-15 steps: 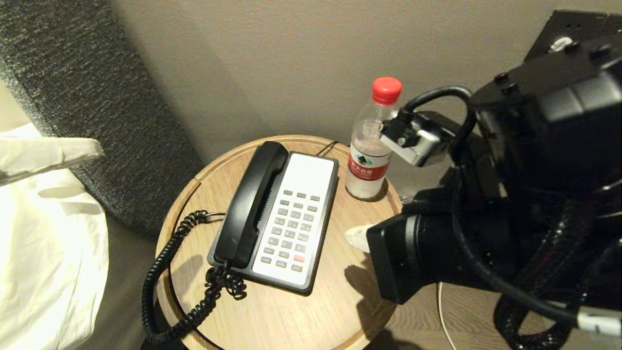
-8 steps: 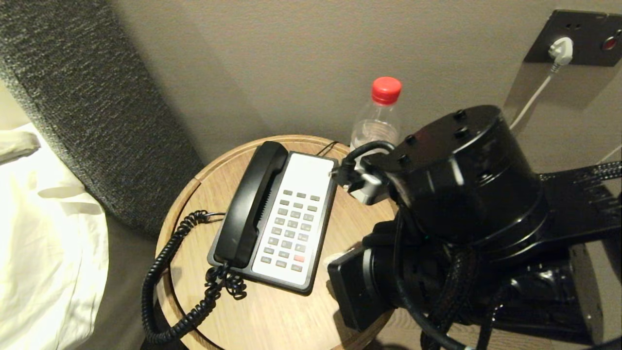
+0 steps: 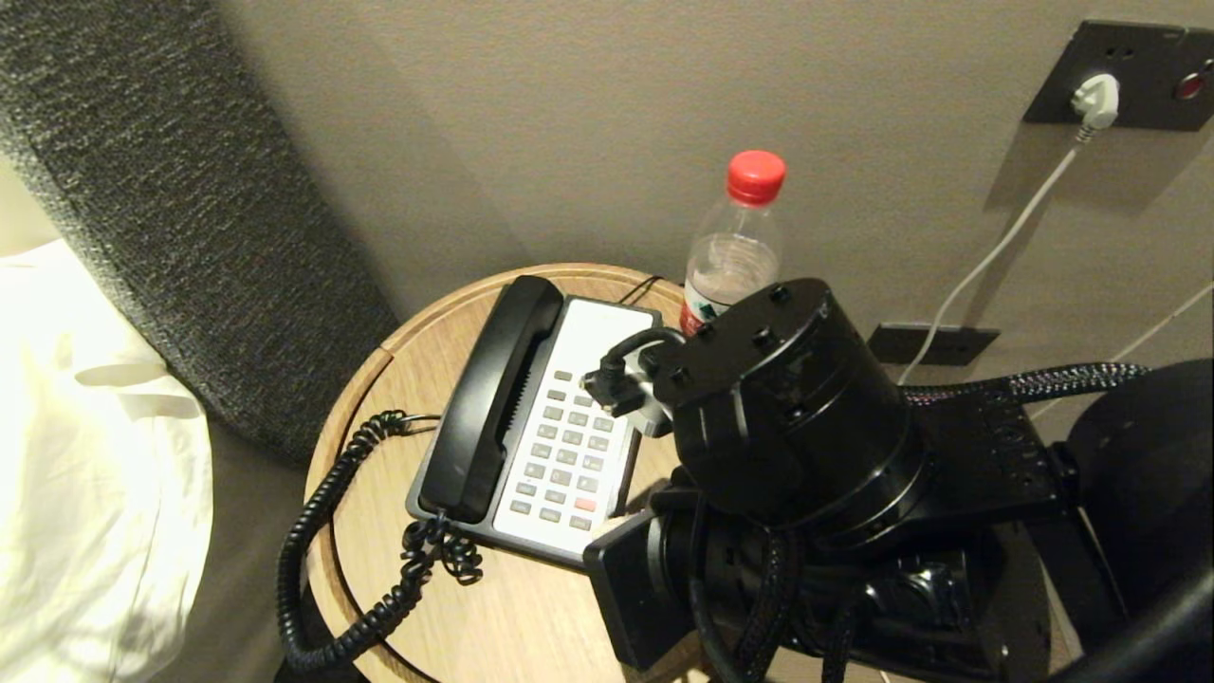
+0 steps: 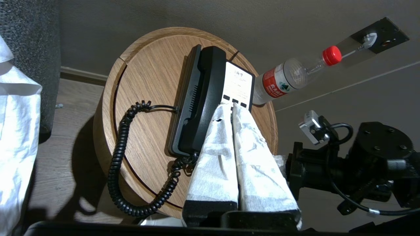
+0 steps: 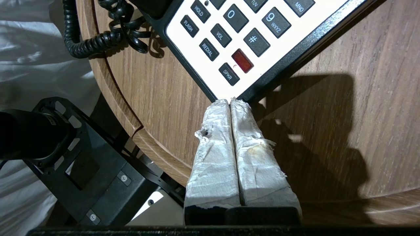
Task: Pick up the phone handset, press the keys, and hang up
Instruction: End the call using the dial pad
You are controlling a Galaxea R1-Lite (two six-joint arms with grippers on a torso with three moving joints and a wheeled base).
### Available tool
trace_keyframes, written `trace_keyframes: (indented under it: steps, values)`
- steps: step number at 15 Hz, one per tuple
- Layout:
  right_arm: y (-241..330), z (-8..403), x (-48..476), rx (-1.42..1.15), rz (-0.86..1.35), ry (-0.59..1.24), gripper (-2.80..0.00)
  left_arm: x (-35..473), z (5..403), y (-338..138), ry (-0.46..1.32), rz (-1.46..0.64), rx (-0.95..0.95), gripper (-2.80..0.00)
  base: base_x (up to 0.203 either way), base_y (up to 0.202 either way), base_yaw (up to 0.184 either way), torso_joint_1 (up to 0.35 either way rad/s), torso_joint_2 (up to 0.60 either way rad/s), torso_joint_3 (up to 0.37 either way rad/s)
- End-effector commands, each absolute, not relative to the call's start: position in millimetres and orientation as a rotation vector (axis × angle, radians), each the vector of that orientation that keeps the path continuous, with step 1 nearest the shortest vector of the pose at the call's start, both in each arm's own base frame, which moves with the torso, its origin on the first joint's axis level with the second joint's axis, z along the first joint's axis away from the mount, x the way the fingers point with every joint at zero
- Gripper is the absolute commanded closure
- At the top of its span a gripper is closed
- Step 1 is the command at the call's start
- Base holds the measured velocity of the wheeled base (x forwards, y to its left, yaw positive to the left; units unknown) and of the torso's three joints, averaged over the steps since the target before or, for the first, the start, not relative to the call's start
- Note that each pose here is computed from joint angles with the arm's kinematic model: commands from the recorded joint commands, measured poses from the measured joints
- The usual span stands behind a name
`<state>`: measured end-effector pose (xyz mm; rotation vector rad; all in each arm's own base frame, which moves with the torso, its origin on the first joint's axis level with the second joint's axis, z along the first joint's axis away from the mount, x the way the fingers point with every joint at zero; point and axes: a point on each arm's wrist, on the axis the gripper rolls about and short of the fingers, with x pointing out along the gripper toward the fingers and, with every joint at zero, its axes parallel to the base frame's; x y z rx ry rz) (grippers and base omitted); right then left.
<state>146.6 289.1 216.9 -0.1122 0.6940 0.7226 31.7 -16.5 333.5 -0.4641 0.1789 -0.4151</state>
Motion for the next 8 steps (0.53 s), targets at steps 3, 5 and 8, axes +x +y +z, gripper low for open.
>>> trace_keyframes:
  steps: [3, 5, 8]
  values:
    - [291.9, 213.2, 148.3, -0.116, 0.718, 0.704, 0.0, 31.0, 331.8, -16.1, 0.185, -0.414, -0.477, 0.0, 0.0, 0.0, 0.0, 0.0, 0.0, 0.0]
    - [295.3, 209.6, 149.9, -0.103, 0.715, 0.713, 0.0, 30.1, 329.0, -15.5, 0.192, -0.417, -0.479, 0.0, 0.0, 0.0, 0.0, 0.0, 0.0, 0.0]
    - [299.9, 206.9, 152.8, -0.097, 0.717, 0.701, 0.0, 28.9, 327.6, -14.8, 0.192, -0.417, -0.48, 0.0, 0.0, 0.0, 0.0, 0.0, 0.0, 0.0]
